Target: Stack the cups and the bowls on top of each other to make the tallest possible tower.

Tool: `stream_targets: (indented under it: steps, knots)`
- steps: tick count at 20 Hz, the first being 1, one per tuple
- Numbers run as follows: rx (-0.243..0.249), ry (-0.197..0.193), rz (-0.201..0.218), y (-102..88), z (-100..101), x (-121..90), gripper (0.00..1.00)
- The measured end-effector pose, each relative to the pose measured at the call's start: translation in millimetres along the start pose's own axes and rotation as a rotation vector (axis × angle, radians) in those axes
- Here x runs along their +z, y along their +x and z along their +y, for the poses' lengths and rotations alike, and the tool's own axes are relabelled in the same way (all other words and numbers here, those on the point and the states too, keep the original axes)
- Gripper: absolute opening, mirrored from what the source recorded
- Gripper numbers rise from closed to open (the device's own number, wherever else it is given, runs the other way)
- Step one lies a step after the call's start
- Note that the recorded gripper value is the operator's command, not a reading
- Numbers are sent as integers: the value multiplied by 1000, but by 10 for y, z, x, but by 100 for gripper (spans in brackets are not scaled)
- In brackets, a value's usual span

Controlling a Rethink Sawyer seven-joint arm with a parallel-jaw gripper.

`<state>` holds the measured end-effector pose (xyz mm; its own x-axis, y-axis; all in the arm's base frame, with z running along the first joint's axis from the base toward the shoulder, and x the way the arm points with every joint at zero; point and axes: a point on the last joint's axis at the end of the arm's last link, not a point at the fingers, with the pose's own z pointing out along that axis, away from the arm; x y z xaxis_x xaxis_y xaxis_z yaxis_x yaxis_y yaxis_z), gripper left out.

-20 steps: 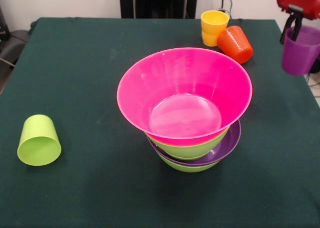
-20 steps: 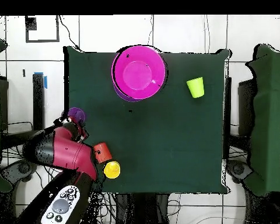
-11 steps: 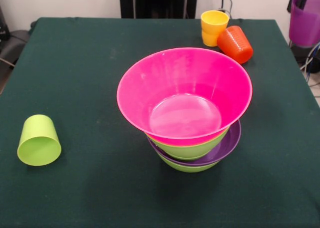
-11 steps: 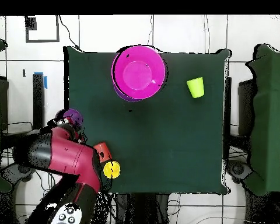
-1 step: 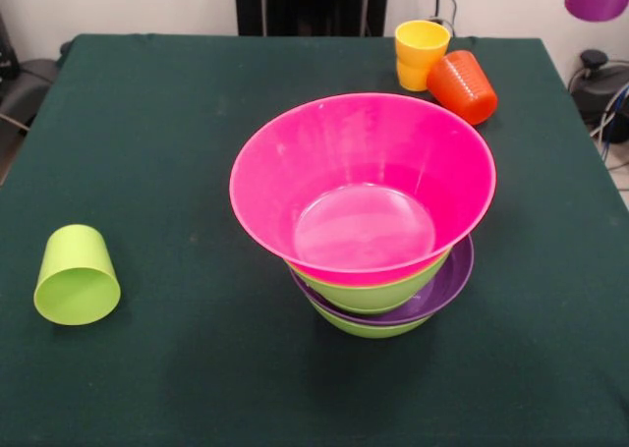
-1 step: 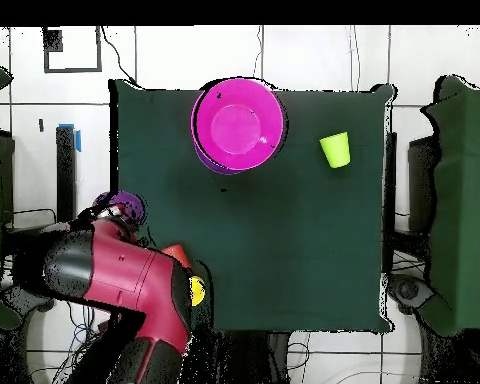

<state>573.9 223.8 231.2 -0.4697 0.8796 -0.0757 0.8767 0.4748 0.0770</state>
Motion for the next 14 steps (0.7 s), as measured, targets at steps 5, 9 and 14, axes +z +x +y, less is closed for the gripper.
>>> stream_targets:
  steps: [5, 9, 14]
  knots:
    - [6, -16, -15, -251, 60, -142, 0]
    - [27, -25, -32, -512, 74, -181, 0]
    - [57, -14, -37, -834, 16, -119, 0]
